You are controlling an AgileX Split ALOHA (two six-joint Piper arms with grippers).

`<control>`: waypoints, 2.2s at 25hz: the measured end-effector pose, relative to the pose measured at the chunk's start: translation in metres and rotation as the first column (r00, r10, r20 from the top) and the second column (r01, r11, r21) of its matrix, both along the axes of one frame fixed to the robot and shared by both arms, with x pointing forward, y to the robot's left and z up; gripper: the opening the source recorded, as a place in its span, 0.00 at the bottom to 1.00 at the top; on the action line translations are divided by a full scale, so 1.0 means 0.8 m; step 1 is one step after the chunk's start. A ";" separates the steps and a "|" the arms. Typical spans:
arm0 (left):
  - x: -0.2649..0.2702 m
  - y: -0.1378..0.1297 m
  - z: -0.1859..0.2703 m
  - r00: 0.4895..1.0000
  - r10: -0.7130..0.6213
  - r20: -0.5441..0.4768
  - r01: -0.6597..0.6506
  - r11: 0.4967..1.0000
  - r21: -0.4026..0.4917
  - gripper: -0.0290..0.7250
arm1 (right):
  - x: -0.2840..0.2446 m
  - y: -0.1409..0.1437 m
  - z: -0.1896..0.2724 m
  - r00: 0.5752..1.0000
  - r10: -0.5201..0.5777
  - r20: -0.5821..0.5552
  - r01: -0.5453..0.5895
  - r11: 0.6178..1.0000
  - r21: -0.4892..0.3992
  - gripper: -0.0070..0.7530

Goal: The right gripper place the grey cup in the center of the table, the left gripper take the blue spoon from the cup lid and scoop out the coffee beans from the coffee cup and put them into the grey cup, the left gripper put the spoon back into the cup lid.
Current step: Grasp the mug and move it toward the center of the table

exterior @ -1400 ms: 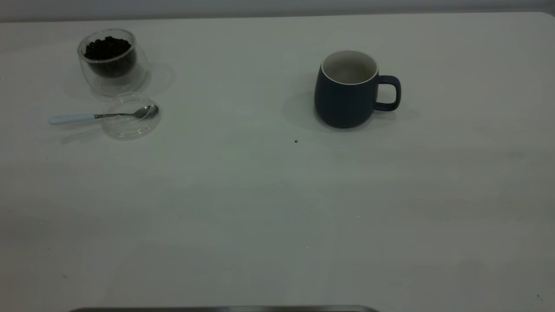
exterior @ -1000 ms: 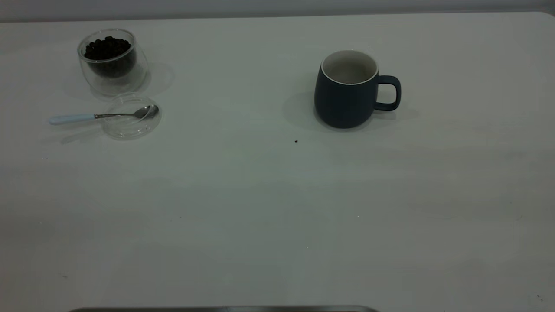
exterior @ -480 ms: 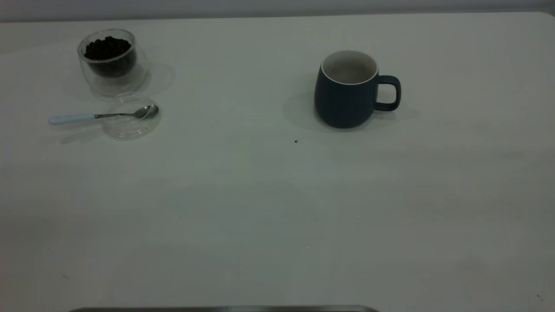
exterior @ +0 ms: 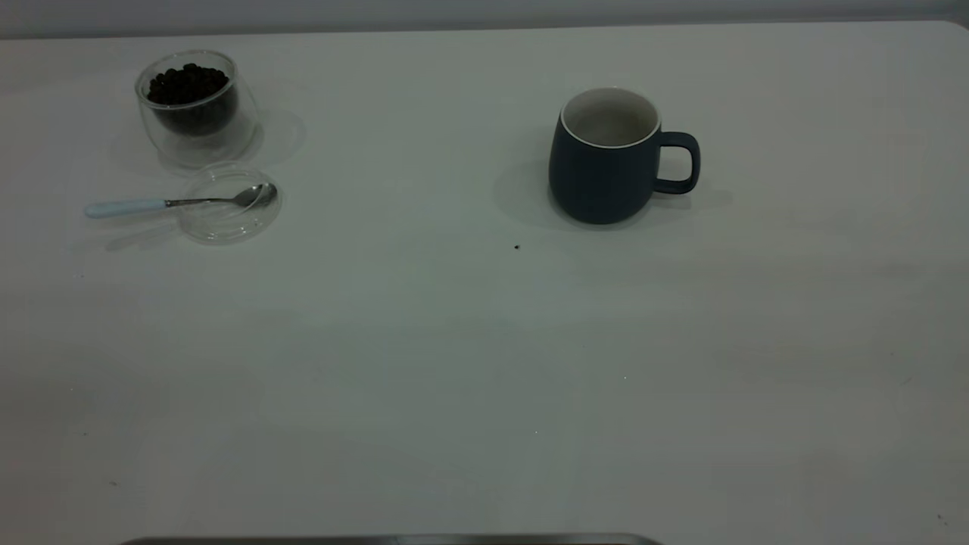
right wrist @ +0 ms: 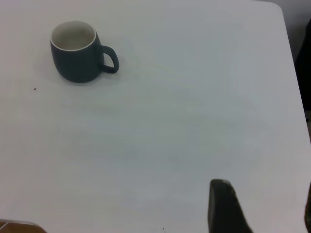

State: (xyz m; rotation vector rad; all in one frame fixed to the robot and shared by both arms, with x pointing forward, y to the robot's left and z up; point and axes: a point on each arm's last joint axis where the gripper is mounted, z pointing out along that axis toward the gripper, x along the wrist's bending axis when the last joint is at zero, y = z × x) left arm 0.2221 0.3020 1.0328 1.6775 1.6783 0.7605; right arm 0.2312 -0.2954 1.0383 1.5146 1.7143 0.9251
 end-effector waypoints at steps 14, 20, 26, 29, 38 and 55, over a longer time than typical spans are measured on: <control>0.000 0.000 0.000 1.000 0.000 0.000 0.000 1.000 0.000 0.46 | 0.003 0.013 0.004 0.998 0.067 -0.001 -0.067 0.992 0.110 0.49; 0.000 0.000 0.000 1.000 -0.001 0.000 0.001 1.000 0.001 0.46 | 0.057 0.028 0.016 0.982 0.172 -0.073 -0.159 0.974 0.159 0.49; 0.000 0.000 0.000 1.000 -0.001 0.000 0.001 1.000 0.001 0.46 | 0.139 0.040 0.011 0.958 0.268 -0.107 -0.250 0.956 0.151 0.49; 0.000 0.000 0.000 1.000 -0.001 0.000 0.001 1.000 0.001 0.46 | 0.183 0.049 -0.002 0.939 0.324 -0.116 -0.300 0.936 0.186 0.49; 0.000 0.000 0.000 1.000 -0.001 0.000 0.001 1.000 0.001 0.46 | 0.310 0.065 -0.082 0.870 0.457 -0.184 -0.418 0.882 0.216 0.49; 0.000 0.000 0.000 1.000 0.000 0.000 0.000 1.000 0.000 0.46 | 0.488 0.082 -0.229 0.629 0.728 -0.272 -0.753 0.658 0.018 0.49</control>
